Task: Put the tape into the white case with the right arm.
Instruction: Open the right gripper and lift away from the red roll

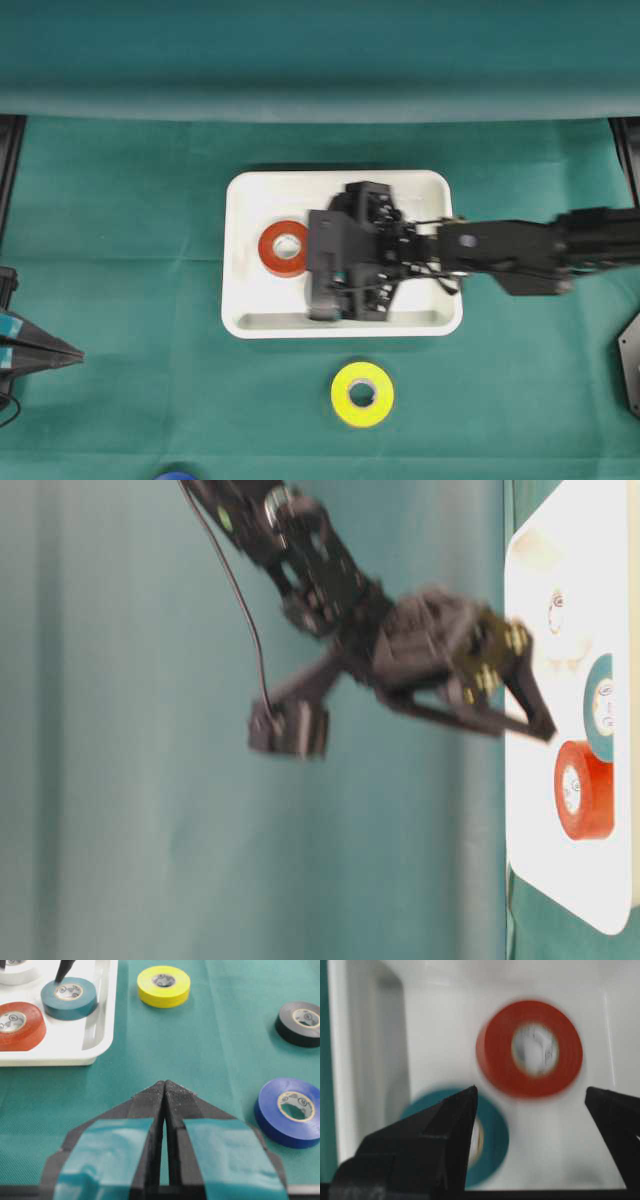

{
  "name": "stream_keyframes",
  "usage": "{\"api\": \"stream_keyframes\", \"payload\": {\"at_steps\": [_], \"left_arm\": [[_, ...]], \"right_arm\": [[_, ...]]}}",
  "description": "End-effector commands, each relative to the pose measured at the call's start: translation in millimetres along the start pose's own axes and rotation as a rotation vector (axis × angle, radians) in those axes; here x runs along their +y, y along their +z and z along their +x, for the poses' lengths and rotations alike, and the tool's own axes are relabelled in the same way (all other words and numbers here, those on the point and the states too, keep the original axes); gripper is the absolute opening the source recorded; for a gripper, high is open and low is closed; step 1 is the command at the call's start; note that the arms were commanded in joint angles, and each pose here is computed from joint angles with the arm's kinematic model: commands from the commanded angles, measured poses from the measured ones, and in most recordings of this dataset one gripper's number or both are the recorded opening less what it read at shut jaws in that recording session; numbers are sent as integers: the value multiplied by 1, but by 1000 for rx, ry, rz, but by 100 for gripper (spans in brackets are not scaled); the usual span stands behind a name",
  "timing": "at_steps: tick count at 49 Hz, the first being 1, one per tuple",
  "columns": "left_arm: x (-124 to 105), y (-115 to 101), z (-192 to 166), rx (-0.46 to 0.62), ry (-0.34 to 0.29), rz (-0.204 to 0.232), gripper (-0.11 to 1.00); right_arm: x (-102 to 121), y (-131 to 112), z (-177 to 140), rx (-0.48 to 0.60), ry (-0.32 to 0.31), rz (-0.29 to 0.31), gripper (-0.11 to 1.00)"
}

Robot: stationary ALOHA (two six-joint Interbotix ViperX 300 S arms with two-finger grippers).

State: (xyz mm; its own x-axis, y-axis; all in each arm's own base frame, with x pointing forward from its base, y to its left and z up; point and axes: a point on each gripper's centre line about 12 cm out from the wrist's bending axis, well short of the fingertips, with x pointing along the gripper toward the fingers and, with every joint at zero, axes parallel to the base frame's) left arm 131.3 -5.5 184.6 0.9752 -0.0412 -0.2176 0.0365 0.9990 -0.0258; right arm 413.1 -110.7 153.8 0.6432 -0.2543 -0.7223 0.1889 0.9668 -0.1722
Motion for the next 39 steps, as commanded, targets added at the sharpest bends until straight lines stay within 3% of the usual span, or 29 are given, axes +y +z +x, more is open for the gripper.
{"api": "stream_keyframes", "payload": {"at_steps": [1,39], "left_arm": [[0,5,0,-12,3,-2,0],[0,4,0,-12,3,-2,0]], "right_arm": [[-3,2,-28,-45,-4,4,69],[12,-114,-128,-108,44,-1,68]]}}
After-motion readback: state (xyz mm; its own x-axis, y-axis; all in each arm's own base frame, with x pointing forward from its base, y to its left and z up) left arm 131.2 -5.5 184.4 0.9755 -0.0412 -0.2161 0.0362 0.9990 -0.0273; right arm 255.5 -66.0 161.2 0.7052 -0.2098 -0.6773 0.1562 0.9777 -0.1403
